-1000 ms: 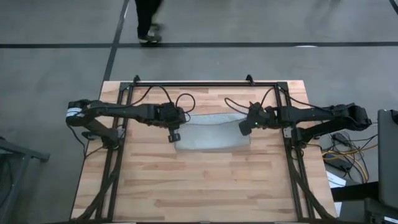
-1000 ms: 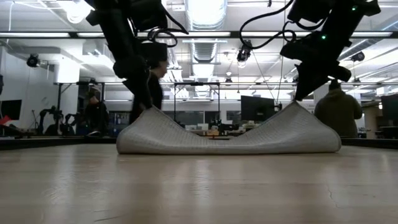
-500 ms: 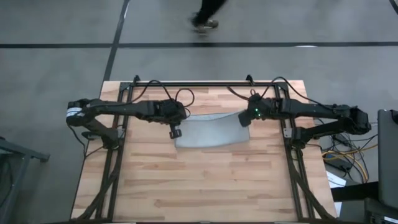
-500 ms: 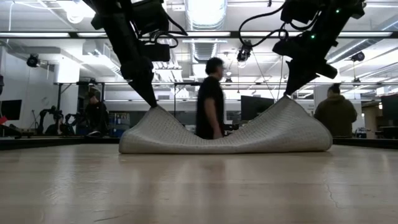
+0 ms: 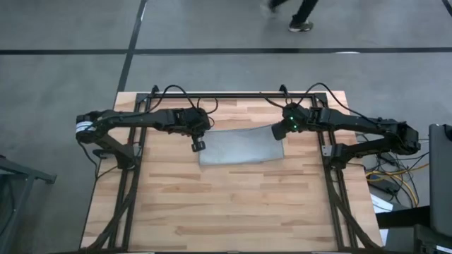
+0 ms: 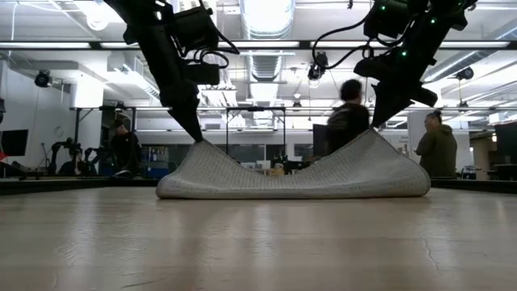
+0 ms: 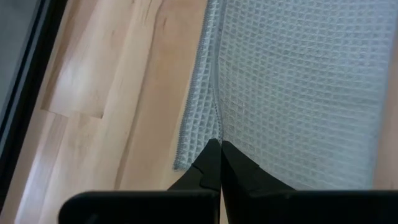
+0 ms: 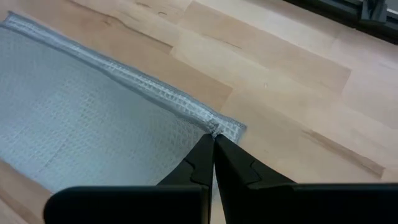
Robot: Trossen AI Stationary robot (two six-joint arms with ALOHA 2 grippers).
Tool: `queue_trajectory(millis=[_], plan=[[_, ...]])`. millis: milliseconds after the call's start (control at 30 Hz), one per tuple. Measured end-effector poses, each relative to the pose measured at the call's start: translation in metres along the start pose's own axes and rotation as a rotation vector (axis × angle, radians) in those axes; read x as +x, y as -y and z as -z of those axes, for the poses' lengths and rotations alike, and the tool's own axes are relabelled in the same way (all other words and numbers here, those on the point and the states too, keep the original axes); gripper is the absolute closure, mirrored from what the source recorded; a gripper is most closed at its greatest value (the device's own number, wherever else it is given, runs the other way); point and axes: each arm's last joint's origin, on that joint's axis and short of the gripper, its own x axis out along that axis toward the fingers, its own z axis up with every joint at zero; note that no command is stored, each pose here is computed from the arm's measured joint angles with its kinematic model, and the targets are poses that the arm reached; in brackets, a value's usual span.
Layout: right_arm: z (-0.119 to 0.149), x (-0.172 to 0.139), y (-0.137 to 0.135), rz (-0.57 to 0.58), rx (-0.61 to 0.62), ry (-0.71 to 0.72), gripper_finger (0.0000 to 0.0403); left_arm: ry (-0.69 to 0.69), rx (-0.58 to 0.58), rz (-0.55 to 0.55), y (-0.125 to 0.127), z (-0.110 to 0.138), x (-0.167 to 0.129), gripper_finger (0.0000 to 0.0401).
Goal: Fold microfiber towels
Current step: Fold the gray on the table
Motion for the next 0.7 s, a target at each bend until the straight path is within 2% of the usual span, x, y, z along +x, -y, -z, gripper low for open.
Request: queue_trajectory(millis=[333, 700], plan=[[-0.008, 0.004, 0.012, 0.006, 0.029, -0.014, 0.0395, 0.026, -0.008, 0.04, -0.008, -0.002, 0.001, 0.0401], [0.003, 0.013, 0.015, -0.026, 0.013, -0.067, 0.0394, 0.029, -0.008, 0.053, -0.008, -0.002, 0.001, 0.0395]])
